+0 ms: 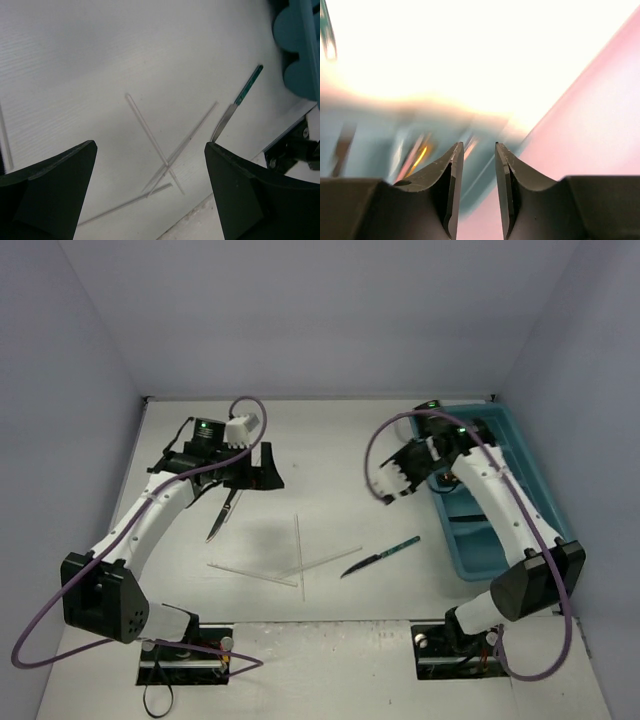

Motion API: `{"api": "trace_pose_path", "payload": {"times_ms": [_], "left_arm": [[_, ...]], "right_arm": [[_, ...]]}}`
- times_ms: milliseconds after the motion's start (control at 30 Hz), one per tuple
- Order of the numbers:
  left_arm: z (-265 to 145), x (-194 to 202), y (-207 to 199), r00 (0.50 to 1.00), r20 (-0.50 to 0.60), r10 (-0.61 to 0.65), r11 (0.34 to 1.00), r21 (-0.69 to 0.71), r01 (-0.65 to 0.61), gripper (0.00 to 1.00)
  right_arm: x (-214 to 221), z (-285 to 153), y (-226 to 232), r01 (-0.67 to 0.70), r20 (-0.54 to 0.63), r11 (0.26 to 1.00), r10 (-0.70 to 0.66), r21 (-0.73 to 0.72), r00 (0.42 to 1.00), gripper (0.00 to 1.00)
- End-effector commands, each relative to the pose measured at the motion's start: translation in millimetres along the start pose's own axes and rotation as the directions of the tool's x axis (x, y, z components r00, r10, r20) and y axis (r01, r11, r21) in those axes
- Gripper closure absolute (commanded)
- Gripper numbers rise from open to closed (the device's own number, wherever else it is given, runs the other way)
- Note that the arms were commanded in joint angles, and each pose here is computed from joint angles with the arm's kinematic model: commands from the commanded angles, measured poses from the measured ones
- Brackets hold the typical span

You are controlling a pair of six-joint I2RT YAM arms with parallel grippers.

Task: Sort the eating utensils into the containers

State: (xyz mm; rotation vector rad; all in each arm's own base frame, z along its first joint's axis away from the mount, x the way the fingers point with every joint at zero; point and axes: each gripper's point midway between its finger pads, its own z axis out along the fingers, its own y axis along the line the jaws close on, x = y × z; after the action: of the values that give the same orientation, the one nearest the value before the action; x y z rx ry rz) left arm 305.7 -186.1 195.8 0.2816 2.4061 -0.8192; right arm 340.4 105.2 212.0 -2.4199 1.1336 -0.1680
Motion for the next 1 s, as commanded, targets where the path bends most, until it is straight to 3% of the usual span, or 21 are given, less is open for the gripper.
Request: {"api": "trace_pose_path", "payload": {"times_ms": [0, 133, 333, 633, 967], "left_arm": [[-22, -43, -23, 0.990, 0.142, -0.013, 0.996, 0.094, 0.000, 0.12], [-26, -41, -17, 0.991, 0.136, 0.008, 0.997, 0.071, -0.018, 0.12], [-23, -29, -13, 0.993, 0.114, -0.005, 0.998, 0.070, -0.003, 0.12], [-14, -24, -8, 0.996, 0.085, -0.028, 0.997, 0.073, 0.022, 0.12], [-14, -20, -5, 0.996, 0.081, -0.025, 0.998, 0.063, 0.020, 0.12]], "right_arm": [[-119, 15, 26, 0.007, 0.263, 0.992, 0.027, -0.126, 0.965, 0.71], [-150, 52, 65, -0.011, 0.293, 0.957, 0.100, -0.291, 0.951, 0.74], [-132, 89, 99, -0.042, 0.185, 0.911, 0.128, -0.410, 0.974, 0.68], [-110, 120, 122, -0.052, 0.079, 0.880, 0.101, -0.472, 0.992, 0.61], [-97, 139, 130, -0.164, -0.029, 0.866, 0.170, -0.472, 0.985, 0.54]]}}
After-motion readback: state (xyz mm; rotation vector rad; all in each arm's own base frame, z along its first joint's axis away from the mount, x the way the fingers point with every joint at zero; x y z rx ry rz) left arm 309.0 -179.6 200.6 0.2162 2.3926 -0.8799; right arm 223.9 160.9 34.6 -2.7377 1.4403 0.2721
